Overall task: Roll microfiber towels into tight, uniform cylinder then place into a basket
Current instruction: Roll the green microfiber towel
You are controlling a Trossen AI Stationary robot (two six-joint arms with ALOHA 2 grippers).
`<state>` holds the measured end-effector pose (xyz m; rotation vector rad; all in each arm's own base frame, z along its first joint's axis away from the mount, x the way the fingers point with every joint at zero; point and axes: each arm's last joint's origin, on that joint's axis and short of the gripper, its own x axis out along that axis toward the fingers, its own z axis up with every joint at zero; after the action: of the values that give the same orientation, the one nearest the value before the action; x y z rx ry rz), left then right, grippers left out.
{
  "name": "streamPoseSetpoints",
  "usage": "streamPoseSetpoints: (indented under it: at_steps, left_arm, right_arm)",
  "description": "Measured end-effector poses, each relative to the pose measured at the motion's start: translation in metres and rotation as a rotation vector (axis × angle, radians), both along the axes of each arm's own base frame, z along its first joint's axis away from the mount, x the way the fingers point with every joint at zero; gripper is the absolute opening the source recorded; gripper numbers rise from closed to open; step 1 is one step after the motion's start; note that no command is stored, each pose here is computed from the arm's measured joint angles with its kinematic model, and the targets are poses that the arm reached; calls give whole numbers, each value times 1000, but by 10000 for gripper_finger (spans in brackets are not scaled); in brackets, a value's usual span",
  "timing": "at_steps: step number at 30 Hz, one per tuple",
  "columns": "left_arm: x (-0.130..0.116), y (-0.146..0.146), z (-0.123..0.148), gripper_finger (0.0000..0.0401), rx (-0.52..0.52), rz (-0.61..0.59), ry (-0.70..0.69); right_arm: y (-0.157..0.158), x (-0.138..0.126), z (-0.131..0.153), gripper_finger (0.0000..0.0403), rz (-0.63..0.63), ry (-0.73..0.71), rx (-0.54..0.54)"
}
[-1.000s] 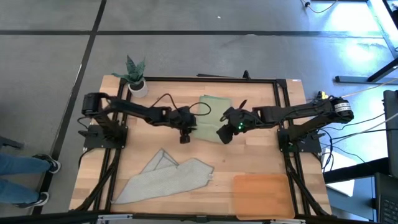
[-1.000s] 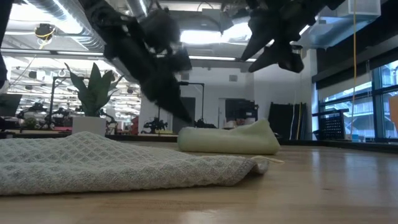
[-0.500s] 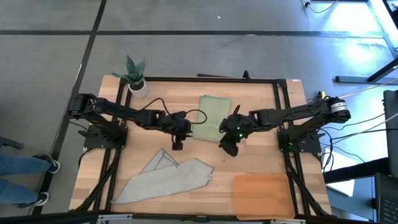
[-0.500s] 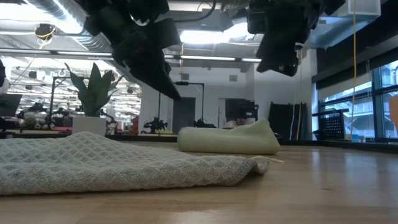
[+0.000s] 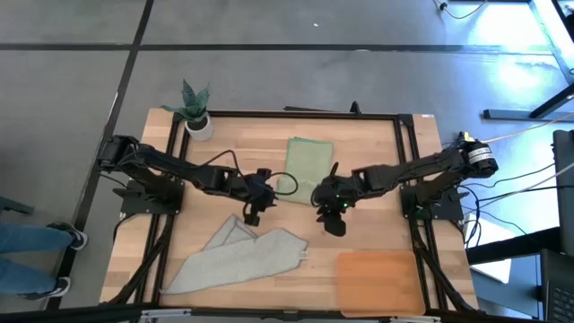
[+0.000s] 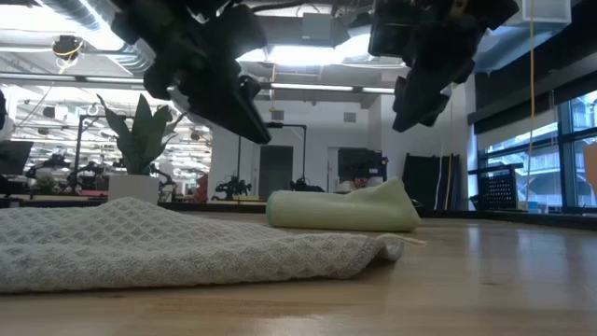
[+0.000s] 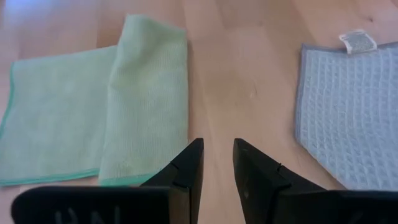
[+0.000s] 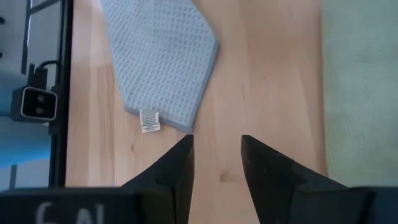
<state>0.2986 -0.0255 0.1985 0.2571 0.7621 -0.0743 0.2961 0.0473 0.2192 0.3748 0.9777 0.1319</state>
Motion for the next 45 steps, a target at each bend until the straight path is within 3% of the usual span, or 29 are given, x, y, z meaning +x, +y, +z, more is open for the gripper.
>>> streamPoseSetpoints:
  at_steps: [10,19,28,33,38,45]
  left_arm:
    - [4,-10,8,78,7,-2,-94]
    - [6,-5,3,78,-66,61,-81]
    - [16,-5,-32,78,97,39,34]
    - [20,-6,-43,78,115,49,47]
    - [23,-13,-34,77,118,46,13]
    - [30,-21,-21,60,204,84,-42]
  right_arm:
    - [1,0,0,137,46,-12,-13]
    - [0,1,-2,194,28,-10,-48]
    - [-3,10,-26,207,35,43,-229]
    - [-3,15,-42,202,51,85,-266]
    - [-2,16,-45,202,58,93,-252]
    - [-2,17,-45,201,57,83,-250]
